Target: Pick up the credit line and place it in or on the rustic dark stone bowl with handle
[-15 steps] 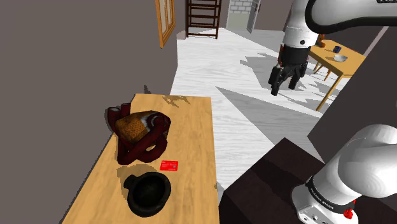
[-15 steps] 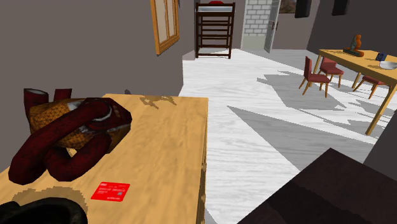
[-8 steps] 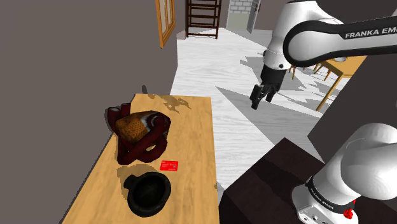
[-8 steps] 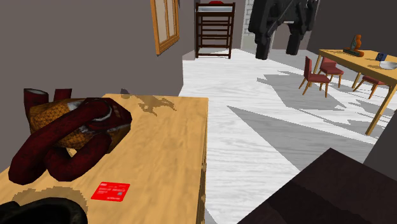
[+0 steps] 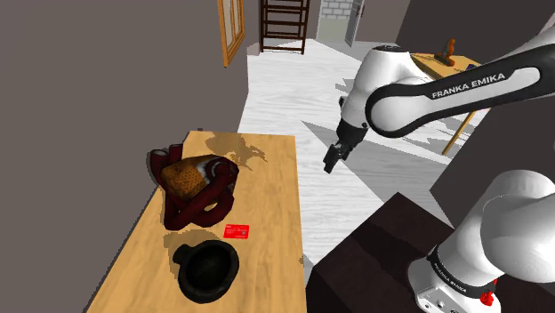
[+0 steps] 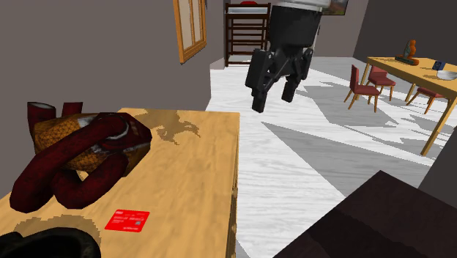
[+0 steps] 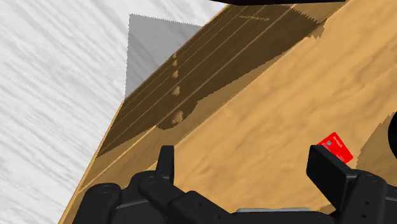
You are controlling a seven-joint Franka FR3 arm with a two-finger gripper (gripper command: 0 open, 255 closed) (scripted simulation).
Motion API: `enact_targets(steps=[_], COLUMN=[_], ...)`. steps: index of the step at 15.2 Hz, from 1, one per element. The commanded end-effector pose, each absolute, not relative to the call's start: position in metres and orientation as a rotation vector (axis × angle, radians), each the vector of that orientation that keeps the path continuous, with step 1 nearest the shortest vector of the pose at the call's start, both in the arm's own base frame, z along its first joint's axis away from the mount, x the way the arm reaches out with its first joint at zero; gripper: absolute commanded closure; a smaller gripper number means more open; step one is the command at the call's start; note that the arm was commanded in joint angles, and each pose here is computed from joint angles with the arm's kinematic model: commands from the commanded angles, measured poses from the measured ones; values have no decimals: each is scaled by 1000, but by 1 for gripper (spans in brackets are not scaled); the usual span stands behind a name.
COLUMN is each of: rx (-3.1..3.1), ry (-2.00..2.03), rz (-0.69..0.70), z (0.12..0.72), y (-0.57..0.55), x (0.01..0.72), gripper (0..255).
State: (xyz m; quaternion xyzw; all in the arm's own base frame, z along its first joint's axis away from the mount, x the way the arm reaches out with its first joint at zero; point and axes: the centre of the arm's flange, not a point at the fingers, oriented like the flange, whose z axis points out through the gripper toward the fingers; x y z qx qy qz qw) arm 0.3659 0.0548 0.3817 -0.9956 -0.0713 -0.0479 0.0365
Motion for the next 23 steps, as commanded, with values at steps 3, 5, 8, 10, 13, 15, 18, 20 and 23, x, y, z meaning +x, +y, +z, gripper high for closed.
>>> enact_targets(steps=[3, 5, 8, 10, 13, 15, 18, 20, 23], rx=[-3014, -2990, -2950, -2921, -2875, -2841, -2787, -2749, -2689], ry=[-354, -421, -519, -583, -678, -740, -831, -891, -978], rz=[-241, -283, -345, -386, -446, -485, -543, -581, -636], z=[343, 326, 299, 282, 258, 242, 218, 203, 181], y=[80, 94, 116, 131, 155, 172, 197, 215, 242], x=[384, 391, 402, 410, 420, 427, 436, 442, 450], gripper=[0, 0, 0, 0, 0, 0, 0, 0, 0])
